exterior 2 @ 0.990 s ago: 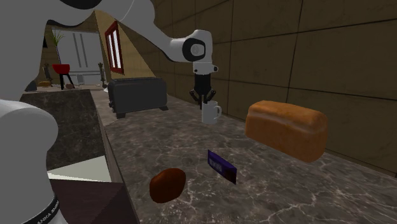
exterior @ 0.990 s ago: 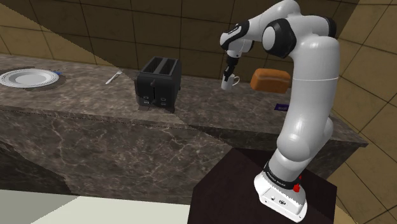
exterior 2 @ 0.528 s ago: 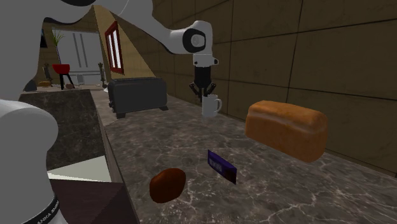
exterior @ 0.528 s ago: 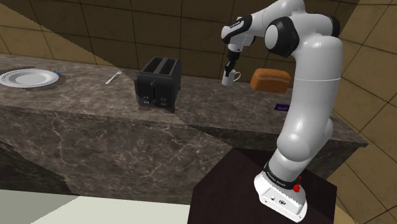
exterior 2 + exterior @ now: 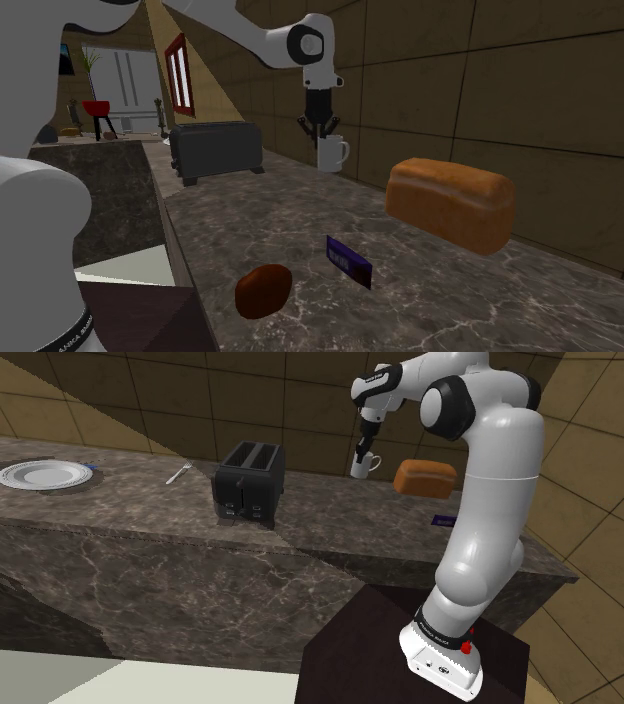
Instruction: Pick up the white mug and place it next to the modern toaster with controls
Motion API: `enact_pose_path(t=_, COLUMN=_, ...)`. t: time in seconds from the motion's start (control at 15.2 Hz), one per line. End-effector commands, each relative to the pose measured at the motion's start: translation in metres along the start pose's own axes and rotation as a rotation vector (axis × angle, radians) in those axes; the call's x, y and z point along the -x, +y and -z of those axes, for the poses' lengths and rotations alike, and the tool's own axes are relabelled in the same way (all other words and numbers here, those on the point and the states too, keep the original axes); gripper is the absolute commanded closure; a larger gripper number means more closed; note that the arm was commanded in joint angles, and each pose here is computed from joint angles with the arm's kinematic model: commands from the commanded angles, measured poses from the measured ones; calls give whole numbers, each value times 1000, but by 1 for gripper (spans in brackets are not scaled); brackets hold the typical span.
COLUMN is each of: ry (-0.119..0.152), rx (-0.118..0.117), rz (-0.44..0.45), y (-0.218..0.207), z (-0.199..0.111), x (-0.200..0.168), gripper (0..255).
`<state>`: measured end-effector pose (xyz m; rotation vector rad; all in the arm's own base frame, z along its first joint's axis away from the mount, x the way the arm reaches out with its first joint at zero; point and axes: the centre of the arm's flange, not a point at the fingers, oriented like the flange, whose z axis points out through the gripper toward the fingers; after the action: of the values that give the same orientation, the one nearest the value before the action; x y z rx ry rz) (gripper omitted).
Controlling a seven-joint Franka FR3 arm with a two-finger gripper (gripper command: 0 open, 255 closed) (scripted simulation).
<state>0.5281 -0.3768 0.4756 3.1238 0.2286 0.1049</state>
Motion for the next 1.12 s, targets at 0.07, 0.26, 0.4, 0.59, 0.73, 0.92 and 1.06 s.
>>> enact_pose_path(t=0.07, ry=0, rx=0, rz=0, y=0, z=16, x=-2, gripper=255)
enact_pose_path(t=0.26, ry=0, rx=0, rz=0, y=0, z=32, x=-3, gripper=255)
enact_pose_path(t=0.4, ry=0, rx=0, rz=0, y=1, z=42, x=-3, gripper=255)
enact_pose_path(t=0.59, ry=0, rx=0, rz=0, y=1, z=58, x=-4, gripper=255)
enact_pose_path(t=0.73, ry=0, rx=0, rz=0, y=1, z=69, x=-5, gripper=255)
enact_pose_path(t=0.92, ry=0, rx=0, rz=0, y=1, z=84, x=-6, gripper=255)
enact_pose_path(t=1.06, ry=0, rx=0, rz=0, y=1, z=95, x=-7, gripper=255)
